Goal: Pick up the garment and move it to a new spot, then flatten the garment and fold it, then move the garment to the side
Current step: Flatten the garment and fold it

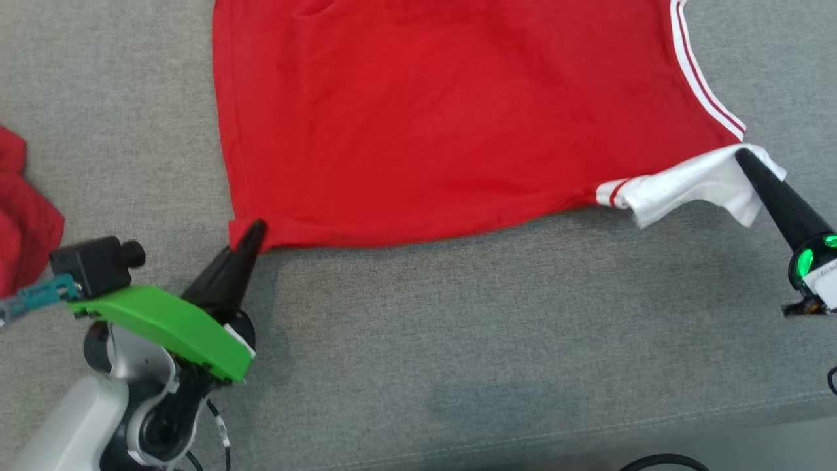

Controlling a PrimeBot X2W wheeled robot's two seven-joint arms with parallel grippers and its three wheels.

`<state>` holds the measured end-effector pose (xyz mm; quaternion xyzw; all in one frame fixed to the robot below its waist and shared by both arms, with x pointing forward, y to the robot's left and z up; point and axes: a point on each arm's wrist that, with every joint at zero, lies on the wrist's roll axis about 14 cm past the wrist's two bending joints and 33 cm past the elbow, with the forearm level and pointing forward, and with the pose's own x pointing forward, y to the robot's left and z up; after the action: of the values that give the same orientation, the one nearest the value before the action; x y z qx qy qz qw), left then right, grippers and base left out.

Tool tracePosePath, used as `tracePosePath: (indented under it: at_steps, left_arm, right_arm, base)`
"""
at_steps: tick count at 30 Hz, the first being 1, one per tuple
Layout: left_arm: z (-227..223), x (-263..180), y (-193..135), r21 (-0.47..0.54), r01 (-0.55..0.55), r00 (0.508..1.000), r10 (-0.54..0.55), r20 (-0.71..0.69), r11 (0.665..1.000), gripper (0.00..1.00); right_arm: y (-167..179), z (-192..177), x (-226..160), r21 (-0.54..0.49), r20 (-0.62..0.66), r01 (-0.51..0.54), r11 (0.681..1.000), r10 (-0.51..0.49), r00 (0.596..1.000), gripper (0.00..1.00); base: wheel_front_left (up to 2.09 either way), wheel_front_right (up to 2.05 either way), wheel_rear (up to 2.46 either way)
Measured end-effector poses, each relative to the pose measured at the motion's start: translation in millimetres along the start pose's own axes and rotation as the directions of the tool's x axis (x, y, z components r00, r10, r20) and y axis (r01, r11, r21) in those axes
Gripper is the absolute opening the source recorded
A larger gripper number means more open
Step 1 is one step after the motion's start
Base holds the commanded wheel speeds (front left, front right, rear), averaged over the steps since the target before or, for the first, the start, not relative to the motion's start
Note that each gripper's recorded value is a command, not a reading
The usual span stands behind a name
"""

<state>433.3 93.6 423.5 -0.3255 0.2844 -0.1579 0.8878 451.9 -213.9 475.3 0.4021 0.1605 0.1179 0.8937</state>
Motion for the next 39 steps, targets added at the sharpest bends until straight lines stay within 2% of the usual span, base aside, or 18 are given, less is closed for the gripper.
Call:
tracePosePath:
  at_steps: [2,6,10,16,17,18,19,20,24,28,30,32,34,37,39]
  left_arm:
    - [12.2,6.8,8.2,0.035,-0.022,1.000,0.023,-0.008,0.999,0.00]
    - [22.3,22.3,11.9,0.034,-0.034,0.998,0.036,-0.046,0.999,0.00]
    - [14.4,38.6,14.0,0.046,-0.048,0.991,0.053,-0.120,0.998,0.00]
    - [8.6,54.6,26.1,0.089,-0.097,0.980,0.111,-0.163,0.991,0.00]
    - [10.1,56.4,26.9,0.095,-0.101,0.980,0.115,-0.161,0.990,0.08]
    - [12.2,58.4,27.5,0.099,-0.107,0.981,0.121,-0.155,0.989,0.41]
    - [14.1,60.3,27.5,0.104,-0.110,0.981,0.125,-0.148,0.988,0.84]
    - [15.7,61.5,28.5,0.111,-0.117,0.981,0.132,-0.142,0.987,1.00]
    - [17.6,61.9,32.9,0.118,-0.131,0.981,0.146,-0.129,0.984,1.00]
    - [31.2,56.9,33.6,0.162,-0.128,0.990,0.135,-0.035,0.978,1.00]
    - [33.6,46.4,37.7,0.203,-0.137,0.990,0.137,0.013,0.970,1.00]
    - [33.8,33.3,39.5,0.253,-0.148,0.989,0.135,0.067,0.956,1.00]
    - [28.1,20.9,38.9,0.289,-0.154,0.987,0.132,0.097,0.945,1.00]
    - [20.8,8.5,24.2,0.305,-0.130,0.984,0.085,0.156,0.943,1.00]
    - [20.6,4.5,21.1,0.296,-0.134,0.978,0.078,0.196,0.946,1.00]
  right_arm:
    - [-8.0,4.0,13.5,-0.017,-0.012,0.014,1.000,-0.015,1.000,0.00]
    - [-17.1,1.9,43.2,-0.032,-0.046,0.028,0.999,-0.030,0.999,0.00]
    - [-22.4,-15.8,67.7,-0.033,-0.115,0.040,0.999,-0.044,0.992,0.00]
    - [-35.1,-30.0,84.3,-0.108,-0.174,0.089,0.990,-0.106,0.979,0.00]
    - [-36.0,-26.4,85.8,-0.124,-0.161,0.095,0.988,-0.114,0.980,0.78]
    - [-37.6,-23.1,87.1,-0.138,-0.149,0.104,0.985,-0.125,0.981,1.00]
    - [-39.4,-21.1,88.2,-0.151,-0.144,0.114,0.982,-0.136,0.980,1.00]
    - [-38.9,-20.1,89.0,-0.161,-0.141,0.116,0.980,-0.139,0.980,1.00]
    - [-31.9,-2.5,90.2,-0.202,-0.074,0.111,0.973,-0.128,0.989,1.00]
    - [-17.2,29.7,80.5,-0.297,0.036,0.090,0.951,-0.083,0.996,1.00]
    - [-14.4,41.8,66.6,-0.385,0.076,0.097,0.918,-0.073,0.994,1.00]
    - [-13.0,45.9,49.7,-0.487,0.089,0.104,0.867,-0.070,0.994,1.00]
    - [-14.4,47.7,32.1,-0.546,0.107,0.121,0.829,-0.075,0.992,1.00]
    - [-22.5,48.9,5.7,-0.638,0.140,0.169,0.751,-0.103,0.985,1.00]
    - [-29.2,43.3,-6.0,-0.672,0.155,0.199,0.714,-0.127,0.980,1.00]
  base:
    - [0.00,0.00,0.00]
    - [0.00,0.00,0.00]
    - [0.00,0.00,0.00]
    - [0.00,0.00,0.00]
    - [0.00,0.00,0.00]
    - [0.00,0.00,0.00]
    - [0.00,0.00,0.00]
    - [0.00,0.00,0.00]
    - [0.00,0.00,0.00]
    - [0.00,0.00,0.00]
    - [0.00,0.00,0.00]
    - [0.00,0.00,0.00]
    - [0.00,0.00,0.00]
    - [0.00,0.00,0.00]
    - [0.00,0.00,0.00]
